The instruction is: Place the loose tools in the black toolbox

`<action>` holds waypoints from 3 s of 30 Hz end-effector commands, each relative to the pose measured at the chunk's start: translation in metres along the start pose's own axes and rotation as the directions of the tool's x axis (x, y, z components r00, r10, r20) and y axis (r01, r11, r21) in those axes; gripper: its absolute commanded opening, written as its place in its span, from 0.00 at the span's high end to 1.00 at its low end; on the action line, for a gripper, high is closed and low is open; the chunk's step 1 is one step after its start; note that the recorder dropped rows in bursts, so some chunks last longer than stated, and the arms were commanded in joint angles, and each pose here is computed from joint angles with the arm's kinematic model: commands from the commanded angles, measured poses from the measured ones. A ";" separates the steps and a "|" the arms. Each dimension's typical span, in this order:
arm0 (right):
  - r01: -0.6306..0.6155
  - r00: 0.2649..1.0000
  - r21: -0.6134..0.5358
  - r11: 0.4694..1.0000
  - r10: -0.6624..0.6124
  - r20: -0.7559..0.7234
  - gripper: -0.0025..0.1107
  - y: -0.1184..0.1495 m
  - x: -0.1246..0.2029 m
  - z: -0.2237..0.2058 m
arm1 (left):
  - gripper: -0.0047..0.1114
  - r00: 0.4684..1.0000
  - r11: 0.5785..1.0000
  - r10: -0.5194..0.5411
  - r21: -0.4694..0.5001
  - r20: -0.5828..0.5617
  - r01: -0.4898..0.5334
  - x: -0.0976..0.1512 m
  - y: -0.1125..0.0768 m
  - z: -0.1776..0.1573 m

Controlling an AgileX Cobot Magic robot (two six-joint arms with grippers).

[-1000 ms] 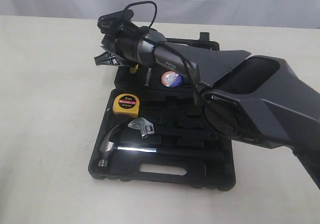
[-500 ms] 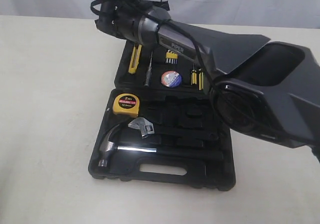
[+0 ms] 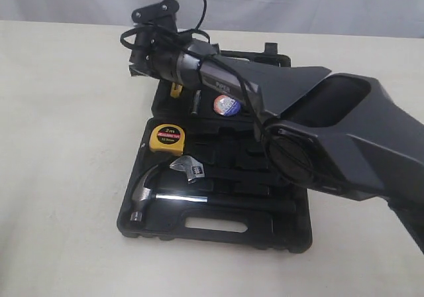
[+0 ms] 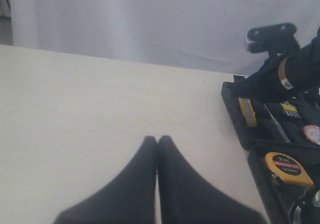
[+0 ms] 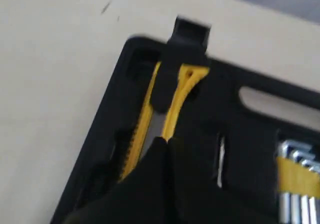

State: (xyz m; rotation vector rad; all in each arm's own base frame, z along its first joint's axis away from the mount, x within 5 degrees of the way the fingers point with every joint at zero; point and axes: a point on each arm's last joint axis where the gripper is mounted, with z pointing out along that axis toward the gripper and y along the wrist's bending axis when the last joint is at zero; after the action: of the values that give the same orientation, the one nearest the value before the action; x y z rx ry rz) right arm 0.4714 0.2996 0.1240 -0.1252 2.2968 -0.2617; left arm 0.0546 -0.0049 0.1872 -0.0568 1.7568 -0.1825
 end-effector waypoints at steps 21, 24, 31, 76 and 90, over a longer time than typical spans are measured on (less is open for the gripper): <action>0.069 0.991 0.005 0.998 -0.069 0.117 0.98 -0.021 -0.051 -0.054 | 0.96 1.000 1.000 0.005 0.005 0.000 -0.005 -0.001 0.000 0.000; 0.069 0.991 -0.009 0.998 -0.067 0.112 0.98 -0.018 -0.047 -0.049 | 0.96 1.000 1.000 0.005 0.005 0.000 -0.005 -0.001 0.000 0.000; 0.058 0.991 -0.078 0.995 -0.048 0.122 0.98 0.001 -0.028 -0.024 | 0.96 1.000 1.000 0.005 0.005 0.000 -0.005 -0.001 0.000 0.000; 0.032 0.999 -0.105 0.994 -0.031 0.008 0.98 -0.065 -0.093 -0.141 | 0.96 1.000 1.000 -0.002 0.006 -0.001 0.002 -0.001 -0.001 0.000; 0.080 0.996 -0.191 0.978 -0.085 -0.019 0.98 -0.172 -0.128 -0.238 | 0.96 1.000 1.000 0.004 0.005 0.000 -0.004 -0.001 0.000 0.000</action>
State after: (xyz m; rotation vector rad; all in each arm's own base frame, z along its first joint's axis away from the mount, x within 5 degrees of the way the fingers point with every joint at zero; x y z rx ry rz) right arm 0.3896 0.2205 0.3910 -0.3084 2.3293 -0.1237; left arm 0.0546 -0.0049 0.1872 -0.0568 1.7568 -0.1825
